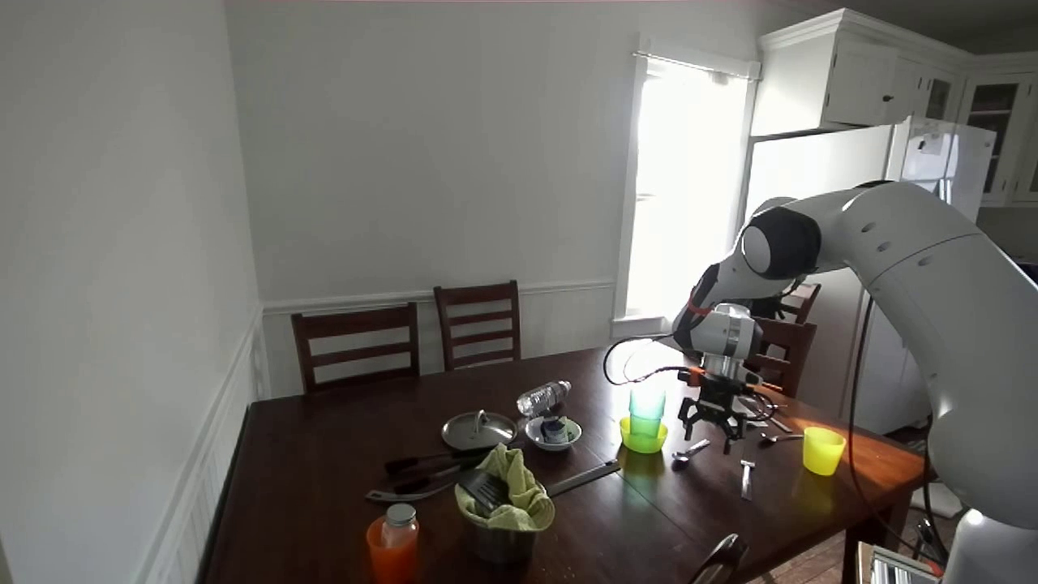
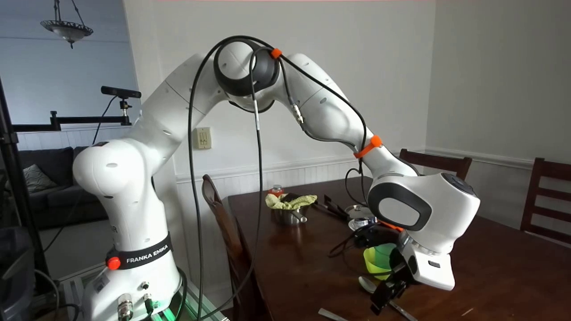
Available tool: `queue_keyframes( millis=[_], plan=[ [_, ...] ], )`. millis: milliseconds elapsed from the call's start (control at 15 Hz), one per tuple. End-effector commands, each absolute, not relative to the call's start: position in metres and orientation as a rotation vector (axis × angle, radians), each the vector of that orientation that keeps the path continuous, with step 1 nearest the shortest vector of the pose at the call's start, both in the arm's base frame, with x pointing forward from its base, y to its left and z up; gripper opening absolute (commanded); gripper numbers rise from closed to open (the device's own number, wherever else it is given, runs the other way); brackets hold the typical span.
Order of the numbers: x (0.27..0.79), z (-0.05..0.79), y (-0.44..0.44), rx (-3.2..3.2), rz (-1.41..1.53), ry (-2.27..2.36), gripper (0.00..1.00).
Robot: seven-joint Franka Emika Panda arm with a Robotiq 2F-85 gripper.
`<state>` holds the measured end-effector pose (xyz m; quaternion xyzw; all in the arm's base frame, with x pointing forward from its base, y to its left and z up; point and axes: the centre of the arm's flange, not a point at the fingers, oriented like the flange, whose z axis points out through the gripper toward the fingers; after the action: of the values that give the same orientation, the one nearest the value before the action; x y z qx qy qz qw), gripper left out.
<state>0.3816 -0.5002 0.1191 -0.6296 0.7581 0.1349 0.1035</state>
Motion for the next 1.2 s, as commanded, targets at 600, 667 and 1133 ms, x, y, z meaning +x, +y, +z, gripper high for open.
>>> queue_keyframes(
  millis=[600,667,1133],
  plan=[
    [0.384,0.101,-0.512,-1.742,0.456,2.297,1.0],
    [0.383,0.1,-0.511,-1.743,0.469,2.295,1.0],
    [0.379,0.107,-0.511,-1.811,0.53,2.257,1.0]
  ],
)
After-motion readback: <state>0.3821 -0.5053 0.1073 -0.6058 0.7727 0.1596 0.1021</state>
